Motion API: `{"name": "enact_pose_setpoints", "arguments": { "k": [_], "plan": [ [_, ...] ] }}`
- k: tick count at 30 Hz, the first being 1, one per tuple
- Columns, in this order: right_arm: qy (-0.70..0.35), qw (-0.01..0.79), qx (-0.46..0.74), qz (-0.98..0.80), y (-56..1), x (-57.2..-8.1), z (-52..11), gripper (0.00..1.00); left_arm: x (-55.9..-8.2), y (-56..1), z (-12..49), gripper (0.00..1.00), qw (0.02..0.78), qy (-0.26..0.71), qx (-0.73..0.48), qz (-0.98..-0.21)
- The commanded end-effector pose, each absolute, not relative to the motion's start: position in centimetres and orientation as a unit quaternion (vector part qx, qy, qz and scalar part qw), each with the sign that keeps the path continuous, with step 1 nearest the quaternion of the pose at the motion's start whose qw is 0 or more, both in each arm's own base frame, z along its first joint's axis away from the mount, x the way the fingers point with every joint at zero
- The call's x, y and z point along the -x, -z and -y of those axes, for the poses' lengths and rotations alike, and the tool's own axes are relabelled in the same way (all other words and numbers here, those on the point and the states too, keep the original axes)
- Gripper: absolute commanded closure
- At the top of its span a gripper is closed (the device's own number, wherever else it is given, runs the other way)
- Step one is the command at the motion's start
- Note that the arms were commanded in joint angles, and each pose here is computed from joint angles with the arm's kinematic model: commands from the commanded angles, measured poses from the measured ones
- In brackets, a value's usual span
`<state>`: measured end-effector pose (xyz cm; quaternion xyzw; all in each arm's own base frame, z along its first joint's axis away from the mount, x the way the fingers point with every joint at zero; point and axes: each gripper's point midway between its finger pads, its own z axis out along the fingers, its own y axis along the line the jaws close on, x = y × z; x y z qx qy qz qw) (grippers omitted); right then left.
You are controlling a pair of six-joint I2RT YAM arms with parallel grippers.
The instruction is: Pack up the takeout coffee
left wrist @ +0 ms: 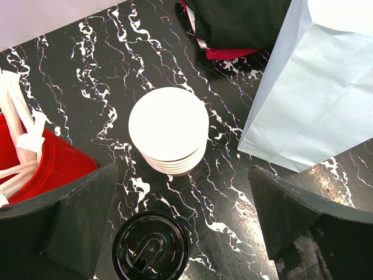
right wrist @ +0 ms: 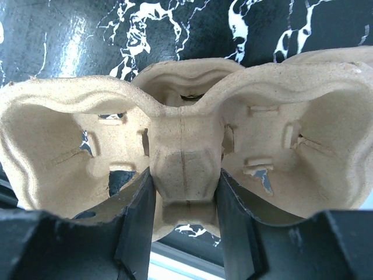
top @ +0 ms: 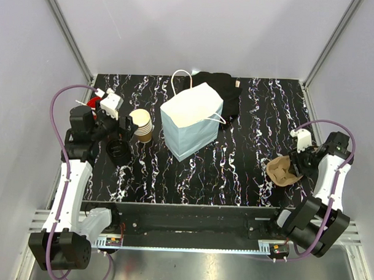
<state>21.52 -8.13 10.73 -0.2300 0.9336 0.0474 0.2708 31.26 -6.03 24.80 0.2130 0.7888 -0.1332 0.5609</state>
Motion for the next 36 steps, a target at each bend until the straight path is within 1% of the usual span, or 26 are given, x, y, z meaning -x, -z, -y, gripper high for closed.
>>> {"name": "enact_pose_setpoints", "arguments": {
  "k": [1,3,9,13,14,15,17,18,21,24,25,27,28,29,30,34,36],
  "plan": [
    [-0.037,0.289,0.237,-0.927,-13.8,-22.3,8.2,0.56,-31.3,-26.1,6.5,0.01,0.577,0.138,-0.227,-0.772],
    [-0.039,0.290,0.236,-0.927,-14.6,-22.3,8.1,0.56,-31.3,-26.1,6.5,0.01,0.577,0.138,-0.228,-0.772],
    [-0.040,0.328,0.237,-0.914,-20.2,-23.9,6.5,0.56,-31.5,-26.1,6.6,0.01,0.576,0.140,-0.228,-0.773],
    [-0.017,0.361,0.241,-0.901,-25.2,-26.6,4.7,0.56,-31.4,-26.2,6.6,0.01,0.578,0.139,-0.228,-0.771],
    [-0.028,0.366,0.237,-0.900,-26.0,-27.2,3.3,0.56,-31.4,-26.2,6.6,0.01,0.578,0.138,-0.228,-0.772],
    [-0.023,0.387,0.239,-0.890,-28.3,-28.0,2.7,0.57,-31.4,-26.3,6.6,0.01,0.579,0.139,-0.228,-0.771],
    [-0.033,0.391,0.221,-0.893,-29.6,-29.3,1.8,0.57,-31.4,-26.4,6.5,0.01,0.579,0.137,-0.227,-0.771],
    [-0.031,0.406,0.232,-0.884,-31.4,-30.6,0.8,0.57,-31.4,-26.4,6.5,0.01,0.579,0.137,-0.227,-0.771],
    [-0.029,0.420,0.243,-0.874,-33.7,-32.8,-1.7,0.57,-31.6,-26.6,6.4,0.01,0.581,0.132,-0.227,-0.771],
    [-0.015,0.425,0.256,-0.868,-35.0,-34.9,-4.2,0.57,-32.0,-27.4,6.4,0.01,0.585,0.123,-0.232,-0.767],
    [-0.025,0.426,0.276,-0.861,-35.2,-35.2,-6.5,0.57,-32.2,-28.5,6.4,0.01,0.593,0.116,-0.238,-0.760],
    [-0.016,0.429,0.284,-0.857,-35.8,-36.8,-8.3,0.56,-32.6,-29.1,6.7,0.01,0.593,0.116,-0.248,-0.757],
    [-0.024,0.429,0.296,-0.853,-35.9,-37.0,-10.2,0.56,-32.8,-30.6,6.9,0.01,0.604,0.112,-0.260,-0.745],
    [-0.025,0.430,0.301,-0.851,-36.0,-37.4,-11.1,0.56,-33.1,-30.8,7.0,0.01,0.604,0.113,-0.265,-0.743],
    [-0.016,0.431,0.299,-0.851,-36.2,-38.6,-11.7,0.56,-33.5,-31.5,7.0,0.01,0.609,0.113,-0.267,-0.738],
    [-0.020,0.442,0.310,-0.841,-36.7,-40.6,-15.4,0.56,-34.9,-34.1,8.3,0.01,0.626,0.150,-0.269,-0.717],
    [-0.004,0.451,0.319,-0.834,-36.7,-41.8,-17.0,0.55,-36.2,-34.8,9.1,0.01,0.636,0.167,-0.269,-0.704]
  ]
}}
